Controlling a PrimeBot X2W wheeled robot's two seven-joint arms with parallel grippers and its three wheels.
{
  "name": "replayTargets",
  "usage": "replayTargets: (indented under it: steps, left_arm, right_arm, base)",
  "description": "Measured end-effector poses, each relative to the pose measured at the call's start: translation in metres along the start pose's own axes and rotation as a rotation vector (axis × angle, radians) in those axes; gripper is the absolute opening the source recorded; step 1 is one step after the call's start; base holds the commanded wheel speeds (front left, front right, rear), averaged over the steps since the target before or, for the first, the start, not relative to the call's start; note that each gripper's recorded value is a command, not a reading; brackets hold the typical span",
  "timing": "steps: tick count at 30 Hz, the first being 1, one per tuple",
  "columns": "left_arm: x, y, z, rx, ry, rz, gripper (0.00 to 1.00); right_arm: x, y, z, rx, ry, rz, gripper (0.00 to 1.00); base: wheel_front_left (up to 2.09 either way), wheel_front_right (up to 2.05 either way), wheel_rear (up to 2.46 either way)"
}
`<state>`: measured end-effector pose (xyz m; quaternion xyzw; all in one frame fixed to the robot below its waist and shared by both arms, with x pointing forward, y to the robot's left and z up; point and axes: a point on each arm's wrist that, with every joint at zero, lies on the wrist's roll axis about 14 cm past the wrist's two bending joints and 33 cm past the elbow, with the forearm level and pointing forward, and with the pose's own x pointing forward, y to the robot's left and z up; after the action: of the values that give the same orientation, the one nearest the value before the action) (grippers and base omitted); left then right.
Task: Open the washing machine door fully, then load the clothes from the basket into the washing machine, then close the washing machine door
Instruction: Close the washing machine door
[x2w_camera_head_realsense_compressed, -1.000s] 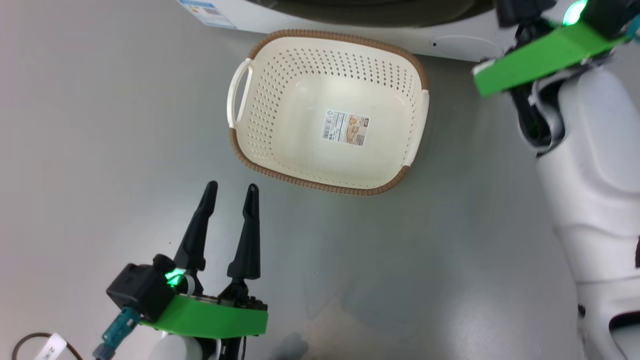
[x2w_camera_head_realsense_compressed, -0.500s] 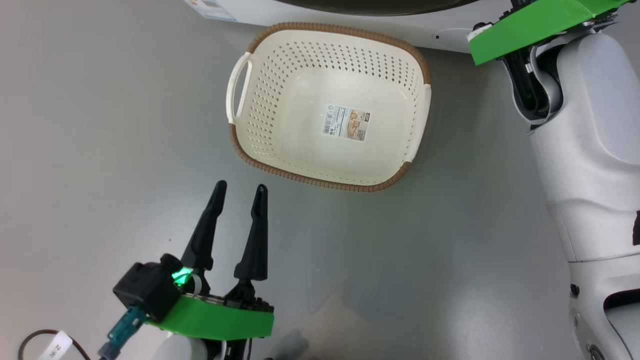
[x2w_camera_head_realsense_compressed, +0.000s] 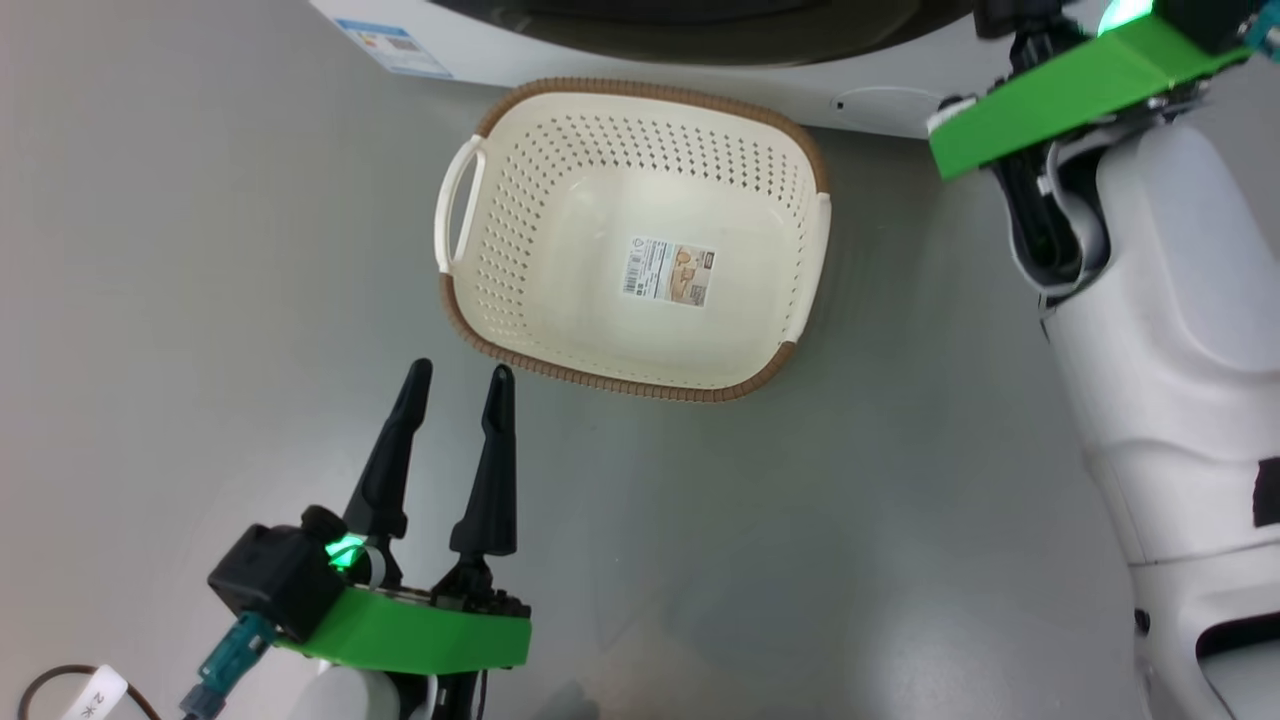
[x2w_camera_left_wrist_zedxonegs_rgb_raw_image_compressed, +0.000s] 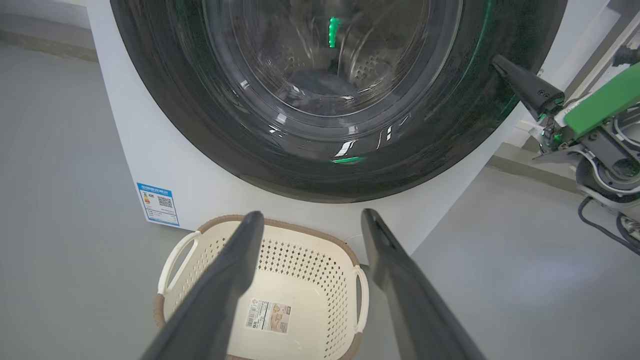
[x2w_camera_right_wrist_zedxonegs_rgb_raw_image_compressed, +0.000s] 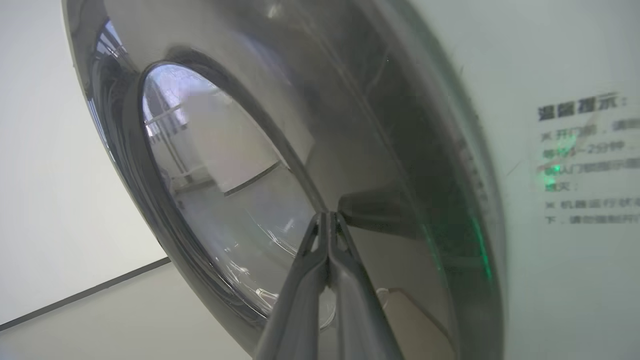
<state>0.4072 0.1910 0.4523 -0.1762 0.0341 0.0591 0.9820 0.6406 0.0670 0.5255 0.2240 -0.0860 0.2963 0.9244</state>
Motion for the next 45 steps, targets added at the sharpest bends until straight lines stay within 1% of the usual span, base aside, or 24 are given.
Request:
replayTargets:
  steps: [4,7,12,18,22,23,24,25,33,39,45]
  left_arm:
    - [0.001,-0.002,0.005,0.006,-0.016,-0.008,1.0]
    - [0.001,-0.003,0.009,0.012,-0.03,-0.015,1.0]
    - [0.0,-0.007,0.017,0.02,-0.052,-0.032,1.0]
    - [-0.002,-0.009,0.03,0.035,-0.091,-0.048,1.0]
    - [-0.008,-0.01,0.032,0.043,-0.098,-0.054,1.0]
    - [-0.01,-0.01,0.033,0.047,-0.1,-0.057,1.0]
    - [-0.011,-0.009,0.035,0.05,-0.104,-0.057,1.0]
    - [-0.012,-0.009,0.037,0.055,-0.11,-0.058,1.0]
    - [-0.024,-0.006,0.041,0.059,-0.122,-0.049,1.0]
    - [-0.032,-0.001,0.048,0.051,-0.145,-0.036,1.0]
    - [-0.044,0.006,0.049,0.071,-0.146,-0.02,1.0]
  right_arm:
    - [-0.012,0.004,-0.001,0.0,0.016,0.003,0.0]
    - [-0.022,0.007,-0.002,0.026,0.028,0.001,0.0]
    - [-0.046,0.013,-0.01,0.022,0.075,0.001,0.0]
    - [-0.074,0.012,-0.008,0.009,0.104,-0.029,0.0]
    - [-0.096,0.009,-0.006,0.029,0.124,-0.067,0.0]
    - [-0.101,0.009,-0.006,0.027,0.13,-0.074,0.14]
    - [-0.107,0.008,-0.005,0.026,0.135,-0.082,0.45]
    - [-0.112,0.008,-0.003,0.024,0.136,-0.089,1.0]
    - [-0.148,0.004,0.012,0.013,0.14,-0.161,1.0]
    - [-0.183,-0.007,0.024,0.01,0.132,-0.247,1.0]
    - [-0.214,-0.008,0.039,-0.016,0.118,-0.301,1.0]
  base:
    - [0.0,0.0,0.0]
    - [0.0,0.0,0.0]
    - [0.0,0.0,0.0]
    - [0.0,0.0,0.0]
    - [0.0,0.0,0.0]
    - [0.0,0.0,0.0]
    - [0.0,0.0,0.0]
    - [0.0,0.0,0.0]
    - [0.0,0.0,0.0]
    - [0.0,0.0,0.0]
    - [0.0,0.0,0.0]
